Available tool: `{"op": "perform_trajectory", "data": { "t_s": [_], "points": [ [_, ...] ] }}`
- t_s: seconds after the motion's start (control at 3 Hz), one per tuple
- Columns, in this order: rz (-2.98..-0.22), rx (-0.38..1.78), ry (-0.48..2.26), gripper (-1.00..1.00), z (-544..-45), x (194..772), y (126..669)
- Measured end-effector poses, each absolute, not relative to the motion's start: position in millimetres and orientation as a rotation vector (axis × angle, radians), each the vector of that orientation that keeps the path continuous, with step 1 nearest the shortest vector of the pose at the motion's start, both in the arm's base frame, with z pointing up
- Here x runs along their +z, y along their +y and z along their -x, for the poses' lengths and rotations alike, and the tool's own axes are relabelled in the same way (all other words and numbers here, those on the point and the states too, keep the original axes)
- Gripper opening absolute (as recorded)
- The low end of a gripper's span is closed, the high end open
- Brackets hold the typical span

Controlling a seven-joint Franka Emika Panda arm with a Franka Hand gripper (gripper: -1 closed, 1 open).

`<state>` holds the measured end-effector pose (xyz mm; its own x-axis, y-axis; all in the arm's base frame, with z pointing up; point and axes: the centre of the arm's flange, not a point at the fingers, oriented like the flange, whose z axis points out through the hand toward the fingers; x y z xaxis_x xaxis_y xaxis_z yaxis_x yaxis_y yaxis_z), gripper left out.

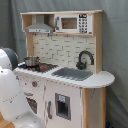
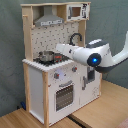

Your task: Play with the kitchen

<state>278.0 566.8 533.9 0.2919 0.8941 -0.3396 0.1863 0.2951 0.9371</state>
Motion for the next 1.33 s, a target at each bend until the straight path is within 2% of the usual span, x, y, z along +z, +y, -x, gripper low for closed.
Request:
{"op": "perform_trajectory", "data": {
  "t_s": [0.67, 1.33],
  "points": [
    [-1.099, 0.784, 1.245, 1.00, -260, 539, 560],
    [-0.946, 0.951, 1.331, 1.00, -240, 537, 583]
  ]
}}
